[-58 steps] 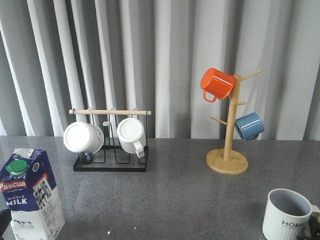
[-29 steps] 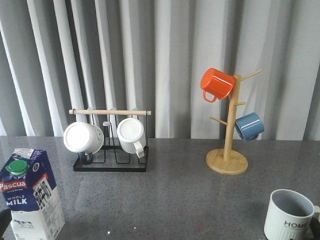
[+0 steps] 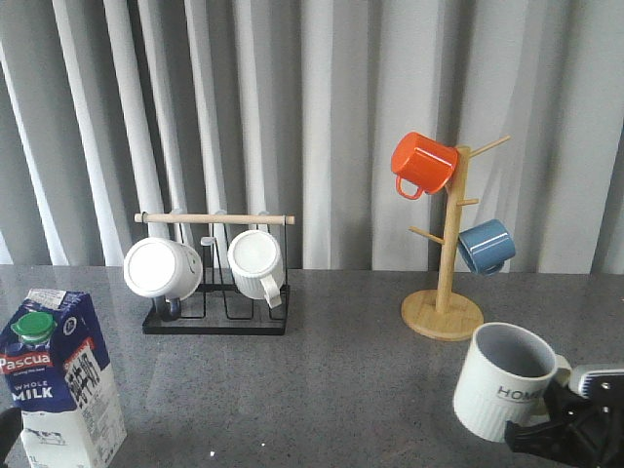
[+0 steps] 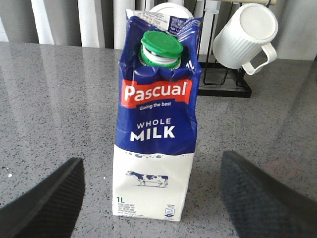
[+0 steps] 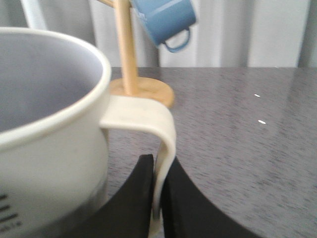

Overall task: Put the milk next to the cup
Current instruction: 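Slide the held mug with the right gripper toward the table center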

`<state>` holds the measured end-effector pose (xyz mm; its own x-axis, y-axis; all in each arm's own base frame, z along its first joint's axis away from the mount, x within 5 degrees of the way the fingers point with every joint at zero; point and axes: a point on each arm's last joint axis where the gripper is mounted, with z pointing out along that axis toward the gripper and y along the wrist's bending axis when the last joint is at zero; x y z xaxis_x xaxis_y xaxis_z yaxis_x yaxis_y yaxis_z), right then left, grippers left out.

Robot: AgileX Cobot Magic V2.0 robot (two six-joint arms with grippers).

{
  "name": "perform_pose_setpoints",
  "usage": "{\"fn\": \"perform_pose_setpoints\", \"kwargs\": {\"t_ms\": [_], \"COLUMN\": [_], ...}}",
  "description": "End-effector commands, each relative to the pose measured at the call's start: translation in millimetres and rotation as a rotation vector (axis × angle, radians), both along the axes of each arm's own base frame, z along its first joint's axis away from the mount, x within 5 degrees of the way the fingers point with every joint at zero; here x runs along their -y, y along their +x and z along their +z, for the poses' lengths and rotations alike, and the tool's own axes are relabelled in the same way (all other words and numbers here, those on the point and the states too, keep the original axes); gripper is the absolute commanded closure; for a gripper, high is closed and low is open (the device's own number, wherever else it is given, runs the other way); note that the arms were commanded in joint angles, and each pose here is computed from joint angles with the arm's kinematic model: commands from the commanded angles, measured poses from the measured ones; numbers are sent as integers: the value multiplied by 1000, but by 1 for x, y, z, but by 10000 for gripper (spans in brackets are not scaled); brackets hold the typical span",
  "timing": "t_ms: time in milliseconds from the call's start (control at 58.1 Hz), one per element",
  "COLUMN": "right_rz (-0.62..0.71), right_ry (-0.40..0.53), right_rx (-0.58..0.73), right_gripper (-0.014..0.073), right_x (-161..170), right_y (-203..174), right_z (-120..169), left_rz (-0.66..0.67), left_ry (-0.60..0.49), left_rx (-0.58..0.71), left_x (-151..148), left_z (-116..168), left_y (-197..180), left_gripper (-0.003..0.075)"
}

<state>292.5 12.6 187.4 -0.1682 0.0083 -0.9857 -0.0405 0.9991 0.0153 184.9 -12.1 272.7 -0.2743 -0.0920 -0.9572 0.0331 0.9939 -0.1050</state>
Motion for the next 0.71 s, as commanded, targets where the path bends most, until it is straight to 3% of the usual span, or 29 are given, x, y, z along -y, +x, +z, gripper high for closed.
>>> {"fn": "perform_pose_setpoints", "kwargs": {"t_ms": [0, 362, 689], "right_rz": [21, 63, 82], "right_ry": [-6, -60, -31], "right_rx": [122, 66, 73], "right_gripper": [598, 598, 598], "right_x": [-19, -86, -124], "right_y": [6, 21, 29], "right_z": [28, 17, 2], "left_rz": [1, 1, 1], "left_ry": [-18, -18, -18], "left_rx": [107, 107, 107], "left_x": [1, 1, 1], "left_z": [18, 18, 18], "left_y": [4, 4, 4], "left_gripper": [168, 168, 168]}}
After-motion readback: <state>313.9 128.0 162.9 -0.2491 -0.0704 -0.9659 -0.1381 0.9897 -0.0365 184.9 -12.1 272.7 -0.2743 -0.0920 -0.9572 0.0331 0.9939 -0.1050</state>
